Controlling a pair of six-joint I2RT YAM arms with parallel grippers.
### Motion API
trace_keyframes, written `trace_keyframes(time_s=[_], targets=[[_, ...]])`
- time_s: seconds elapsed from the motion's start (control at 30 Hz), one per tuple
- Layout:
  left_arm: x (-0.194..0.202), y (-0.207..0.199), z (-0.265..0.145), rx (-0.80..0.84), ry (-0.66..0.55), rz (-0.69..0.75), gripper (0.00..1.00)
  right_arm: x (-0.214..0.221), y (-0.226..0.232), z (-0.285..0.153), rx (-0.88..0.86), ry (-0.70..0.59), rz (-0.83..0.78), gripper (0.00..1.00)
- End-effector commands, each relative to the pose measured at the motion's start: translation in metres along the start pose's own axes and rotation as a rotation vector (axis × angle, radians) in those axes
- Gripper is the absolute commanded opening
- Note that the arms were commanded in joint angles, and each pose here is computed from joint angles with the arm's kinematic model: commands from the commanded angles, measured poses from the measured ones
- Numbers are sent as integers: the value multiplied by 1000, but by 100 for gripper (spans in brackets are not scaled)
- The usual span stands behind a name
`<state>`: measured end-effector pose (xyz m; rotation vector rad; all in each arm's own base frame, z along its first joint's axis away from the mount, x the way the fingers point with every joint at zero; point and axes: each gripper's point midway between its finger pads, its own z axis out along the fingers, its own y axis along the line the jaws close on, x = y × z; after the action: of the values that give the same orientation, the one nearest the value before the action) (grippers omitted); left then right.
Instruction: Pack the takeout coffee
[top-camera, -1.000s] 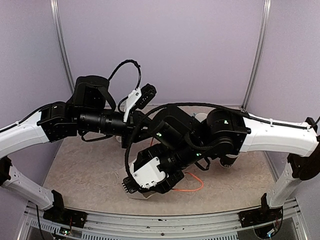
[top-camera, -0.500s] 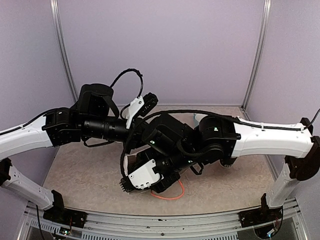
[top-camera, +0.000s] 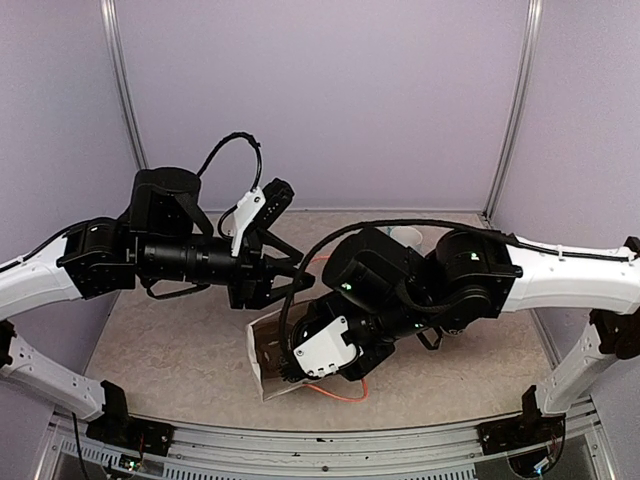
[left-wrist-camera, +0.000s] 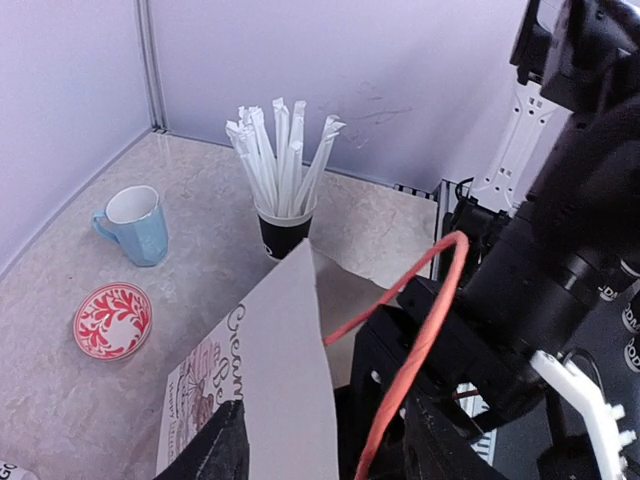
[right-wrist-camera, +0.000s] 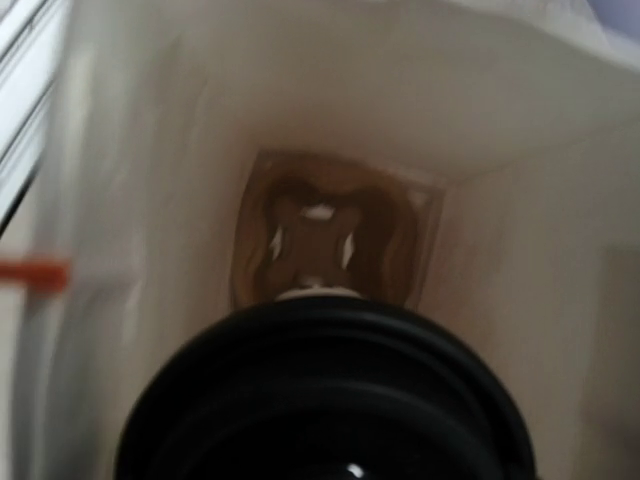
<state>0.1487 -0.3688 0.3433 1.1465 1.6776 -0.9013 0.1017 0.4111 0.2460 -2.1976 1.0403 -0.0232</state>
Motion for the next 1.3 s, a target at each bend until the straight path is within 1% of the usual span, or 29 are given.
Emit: trace_keyframes(time_s=[0.0,0.07,0.13,0.2,0.27,0.37,0.47,0.57,0.7,0.87,1.0,1.13,1.27], targets=[[-23,-4,-21,-34,-67,27,58,23,8,-7,7,51,-1,41],[-27,4,-28,-79,-103,43,65,29,11,-6,6,65,-7,40],[-29,13,-32,-116,-134,42,69,34,13,-6,7,76,-12,40],[-27,25,-30,-140,-143,28,70,37,13,-6,10,85,-17,40],[-18,37,-23,-146,-124,10,71,40,12,-6,16,91,-15,39],[-2,72,-11,-232,-92,-66,71,44,10,-5,36,96,-15,39],[25,114,6,-330,-11,-196,69,52,6,-2,59,110,-17,39],[60,135,30,-399,102,-234,67,61,4,4,75,123,-14,39],[97,157,47,-458,206,-278,66,67,4,10,100,120,-16,38],[127,170,64,-456,287,-297,65,73,-2,15,137,109,-8,38],[140,174,73,-440,311,-305,64,76,-2,22,153,104,-21,38],[154,168,85,-379,343,-312,63,79,3,30,129,106,-11,38],[158,164,90,-346,354,-314,61,84,3,37,124,123,-6,37]])
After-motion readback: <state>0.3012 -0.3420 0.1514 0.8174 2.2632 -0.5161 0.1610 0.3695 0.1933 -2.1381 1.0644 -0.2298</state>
